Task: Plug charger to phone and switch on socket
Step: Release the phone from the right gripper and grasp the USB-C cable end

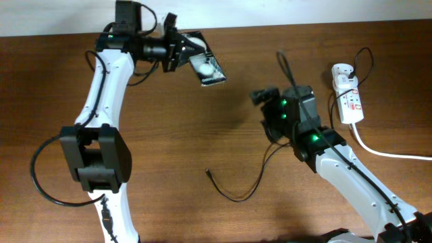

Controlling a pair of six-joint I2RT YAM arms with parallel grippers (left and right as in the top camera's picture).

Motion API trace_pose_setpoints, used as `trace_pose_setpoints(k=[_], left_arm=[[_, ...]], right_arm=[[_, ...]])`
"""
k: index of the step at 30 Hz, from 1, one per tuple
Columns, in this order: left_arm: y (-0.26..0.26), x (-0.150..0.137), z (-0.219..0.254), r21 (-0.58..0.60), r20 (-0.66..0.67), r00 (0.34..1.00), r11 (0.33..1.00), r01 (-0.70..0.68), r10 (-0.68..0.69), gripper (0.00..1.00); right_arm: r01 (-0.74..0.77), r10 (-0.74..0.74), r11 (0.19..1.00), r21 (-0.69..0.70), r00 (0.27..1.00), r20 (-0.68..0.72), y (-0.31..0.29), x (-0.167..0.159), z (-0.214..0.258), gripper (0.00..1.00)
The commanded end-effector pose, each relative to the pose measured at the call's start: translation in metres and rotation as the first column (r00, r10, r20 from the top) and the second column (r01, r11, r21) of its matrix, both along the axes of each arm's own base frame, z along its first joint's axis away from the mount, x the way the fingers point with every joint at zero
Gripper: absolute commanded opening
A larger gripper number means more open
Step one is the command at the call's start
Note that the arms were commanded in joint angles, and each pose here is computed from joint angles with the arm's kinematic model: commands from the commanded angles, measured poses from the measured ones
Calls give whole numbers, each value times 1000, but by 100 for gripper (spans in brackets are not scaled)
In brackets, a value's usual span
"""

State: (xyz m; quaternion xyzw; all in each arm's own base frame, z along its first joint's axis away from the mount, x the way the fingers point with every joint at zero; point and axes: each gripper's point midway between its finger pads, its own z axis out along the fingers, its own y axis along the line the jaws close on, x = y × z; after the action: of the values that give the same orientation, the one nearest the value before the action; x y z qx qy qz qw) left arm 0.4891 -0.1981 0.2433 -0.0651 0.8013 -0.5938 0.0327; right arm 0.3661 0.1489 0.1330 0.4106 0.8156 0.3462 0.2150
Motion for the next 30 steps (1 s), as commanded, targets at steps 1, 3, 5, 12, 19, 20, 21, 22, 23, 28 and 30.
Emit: trace_pose_setpoints(k=[1, 3, 5, 12, 19, 20, 21, 22, 23, 28, 30], left_arm=[[15, -10, 24, -87, 169, 983, 992, 91, -75, 0], [26, -6, 23, -87, 168, 984, 994, 68, -53, 0], [35, -3, 23, -87, 168, 985, 995, 50, -35, 0], [89, 12, 23, -84, 167, 983, 995, -60, 73, 0], [130, 17, 21, -85, 145, 977, 986, -144, 155, 0], [130, 17, 21, -85, 145, 977, 986, -144, 155, 0], [130, 17, 21, -85, 145, 977, 986, -144, 155, 0], [130, 17, 21, -85, 145, 977, 986, -144, 155, 0], [130, 17, 21, -85, 145, 977, 986, -144, 155, 0], [129, 17, 21, -85, 144, 978, 986, -142, 153, 0], [129, 16, 21, -86, 134, 979, 986, -143, 153, 0]], right_arm=[[-287, 290, 924, -253, 957, -27, -3, -26, -24, 99], [-542, 549, 780, -312, 832, -72, 8, -55, -35, 90], [-639, 650, 702, -315, 756, -84, 14, -69, -39, 81], [-866, 856, 449, -220, 487, -174, 93, -125, -76, 65], [-940, 893, 310, -143, 340, -296, 144, -143, -129, 36], [-944, 888, 295, -148, 328, -322, 142, -149, -132, 34], [-948, 889, 280, -154, 316, -332, 144, -154, -133, 34], [-949, 883, 257, -180, 307, -355, 146, -160, -136, 33], [-942, 866, 268, -202, 327, -377, 144, -159, -138, 30], [-913, 814, 330, -240, 404, -417, 135, -151, -142, 6], [-909, 823, 340, -243, 412, -391, 138, -144, -140, 4]])
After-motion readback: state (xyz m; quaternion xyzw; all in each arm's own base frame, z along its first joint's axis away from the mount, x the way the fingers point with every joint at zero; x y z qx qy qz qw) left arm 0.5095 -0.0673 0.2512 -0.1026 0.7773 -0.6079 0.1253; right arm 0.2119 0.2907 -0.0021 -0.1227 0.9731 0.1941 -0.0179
